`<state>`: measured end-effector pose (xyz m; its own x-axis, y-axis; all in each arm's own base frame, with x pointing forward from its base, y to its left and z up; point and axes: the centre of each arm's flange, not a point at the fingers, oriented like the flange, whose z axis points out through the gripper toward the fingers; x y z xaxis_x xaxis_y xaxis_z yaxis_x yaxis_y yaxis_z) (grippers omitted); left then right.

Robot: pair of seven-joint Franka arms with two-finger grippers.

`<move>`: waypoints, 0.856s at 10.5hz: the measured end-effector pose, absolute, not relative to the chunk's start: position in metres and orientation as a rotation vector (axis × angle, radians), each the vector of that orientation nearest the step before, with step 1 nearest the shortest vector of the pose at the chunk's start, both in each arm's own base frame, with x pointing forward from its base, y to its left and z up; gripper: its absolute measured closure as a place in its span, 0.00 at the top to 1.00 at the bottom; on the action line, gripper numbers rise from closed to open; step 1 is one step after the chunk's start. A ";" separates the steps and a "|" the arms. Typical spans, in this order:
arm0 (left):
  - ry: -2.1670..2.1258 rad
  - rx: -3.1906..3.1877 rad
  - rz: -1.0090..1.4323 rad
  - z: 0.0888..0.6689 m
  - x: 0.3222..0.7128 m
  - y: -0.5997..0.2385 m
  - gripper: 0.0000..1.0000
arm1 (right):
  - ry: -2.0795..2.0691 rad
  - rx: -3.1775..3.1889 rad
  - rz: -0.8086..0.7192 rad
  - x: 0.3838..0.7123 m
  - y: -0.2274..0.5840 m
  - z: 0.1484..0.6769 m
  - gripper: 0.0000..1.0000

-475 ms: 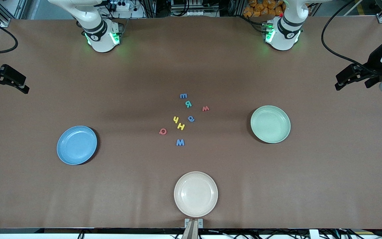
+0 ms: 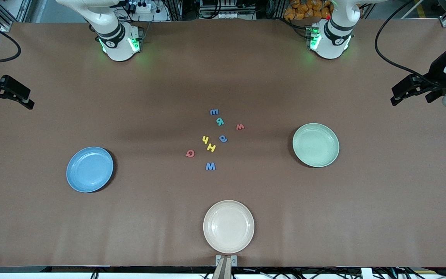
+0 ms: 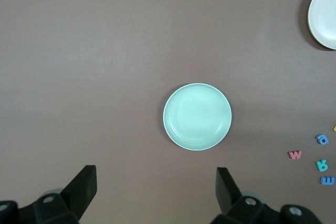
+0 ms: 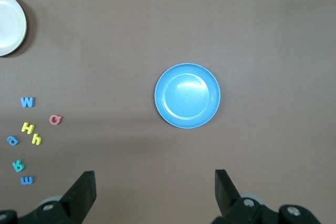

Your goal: Sort uppercase to blue plate, lowercase to green plate

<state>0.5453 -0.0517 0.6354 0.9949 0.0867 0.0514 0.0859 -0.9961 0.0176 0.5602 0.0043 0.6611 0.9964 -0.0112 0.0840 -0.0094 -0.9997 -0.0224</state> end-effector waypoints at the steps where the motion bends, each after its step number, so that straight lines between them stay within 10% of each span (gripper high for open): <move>1: 0.135 3.122 0.082 0.635 0.545 -0.052 1.00 | 0.016 -3.117 -0.129 0.560 0.004 0.661 1.00; 9: -0.065 3.124 0.039 0.621 0.546 -0.102 1.00 | 0.019 -3.118 -0.094 0.558 0.003 0.659 1.00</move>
